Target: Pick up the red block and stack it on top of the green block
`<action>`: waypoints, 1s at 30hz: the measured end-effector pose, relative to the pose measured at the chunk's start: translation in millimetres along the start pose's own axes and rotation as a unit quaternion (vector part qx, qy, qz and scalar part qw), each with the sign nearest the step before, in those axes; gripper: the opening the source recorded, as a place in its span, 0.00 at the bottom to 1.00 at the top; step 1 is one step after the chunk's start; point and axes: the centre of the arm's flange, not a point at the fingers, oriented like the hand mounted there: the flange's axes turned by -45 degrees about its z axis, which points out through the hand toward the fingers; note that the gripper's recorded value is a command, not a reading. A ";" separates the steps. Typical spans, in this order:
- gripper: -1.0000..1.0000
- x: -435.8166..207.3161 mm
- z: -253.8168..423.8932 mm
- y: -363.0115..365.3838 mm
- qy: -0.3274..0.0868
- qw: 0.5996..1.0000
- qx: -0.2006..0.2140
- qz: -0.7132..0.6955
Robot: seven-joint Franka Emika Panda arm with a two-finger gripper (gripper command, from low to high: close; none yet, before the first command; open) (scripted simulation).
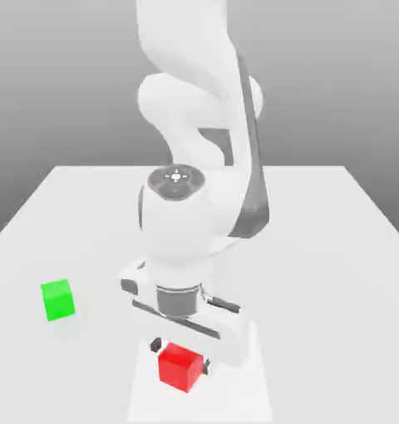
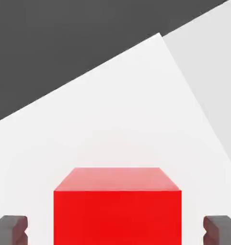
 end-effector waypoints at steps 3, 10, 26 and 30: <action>0.00 0.0 -0.1 -0.3 0.001 1.000 0.000 0.000; 0.00 0.6 -48.2 -0.3 0.001 1.000 0.000 0.001; 0.00 -14.7 -95.0 255.2 0.002 0.774 -0.003 0.633; 0.00 -29.4 -82.3 289.0 0.001 0.702 -0.001 0.712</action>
